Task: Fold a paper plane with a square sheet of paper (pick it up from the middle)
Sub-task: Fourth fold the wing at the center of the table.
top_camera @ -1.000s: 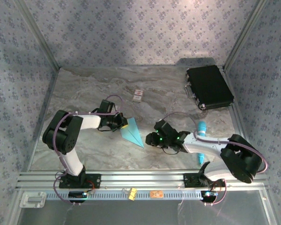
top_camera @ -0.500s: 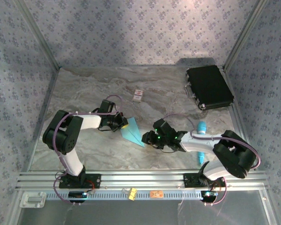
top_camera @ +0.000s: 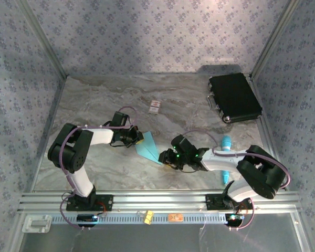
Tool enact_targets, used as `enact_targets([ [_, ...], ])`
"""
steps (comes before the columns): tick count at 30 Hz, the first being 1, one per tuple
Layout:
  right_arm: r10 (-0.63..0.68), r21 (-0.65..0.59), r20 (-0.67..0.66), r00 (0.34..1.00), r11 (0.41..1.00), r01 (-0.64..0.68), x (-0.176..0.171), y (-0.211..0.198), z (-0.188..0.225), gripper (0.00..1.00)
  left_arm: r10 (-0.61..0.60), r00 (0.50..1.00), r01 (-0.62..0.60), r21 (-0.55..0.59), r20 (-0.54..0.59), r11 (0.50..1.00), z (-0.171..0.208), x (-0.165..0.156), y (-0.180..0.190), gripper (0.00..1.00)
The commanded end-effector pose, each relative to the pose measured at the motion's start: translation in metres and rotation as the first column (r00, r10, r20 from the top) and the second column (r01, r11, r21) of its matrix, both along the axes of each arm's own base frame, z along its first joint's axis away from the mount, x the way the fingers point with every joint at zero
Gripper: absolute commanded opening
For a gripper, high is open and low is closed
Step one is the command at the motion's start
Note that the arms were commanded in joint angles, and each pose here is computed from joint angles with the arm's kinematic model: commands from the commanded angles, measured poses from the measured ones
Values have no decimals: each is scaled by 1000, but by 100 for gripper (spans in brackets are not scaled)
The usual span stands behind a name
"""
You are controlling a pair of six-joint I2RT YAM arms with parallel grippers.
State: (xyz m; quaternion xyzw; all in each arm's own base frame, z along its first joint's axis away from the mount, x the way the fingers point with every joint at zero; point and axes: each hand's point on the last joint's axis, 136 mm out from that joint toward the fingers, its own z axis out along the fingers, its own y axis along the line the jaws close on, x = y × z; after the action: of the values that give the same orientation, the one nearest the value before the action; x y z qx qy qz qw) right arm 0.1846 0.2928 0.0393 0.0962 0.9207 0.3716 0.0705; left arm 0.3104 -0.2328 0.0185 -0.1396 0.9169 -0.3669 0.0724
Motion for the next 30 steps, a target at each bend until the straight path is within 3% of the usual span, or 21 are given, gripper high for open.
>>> enact_targets([
  [1, 7, -10, -45, 999, 1000, -7, -9, -3, -11, 39, 18, 993, -10, 71, -114, 997, -28, -23, 13, 3],
  [30, 44, 95, 97, 994, 994, -53, 16, 19, 12, 38, 7, 993, 1, 63, -120, 998, -28, -23, 11, 3],
])
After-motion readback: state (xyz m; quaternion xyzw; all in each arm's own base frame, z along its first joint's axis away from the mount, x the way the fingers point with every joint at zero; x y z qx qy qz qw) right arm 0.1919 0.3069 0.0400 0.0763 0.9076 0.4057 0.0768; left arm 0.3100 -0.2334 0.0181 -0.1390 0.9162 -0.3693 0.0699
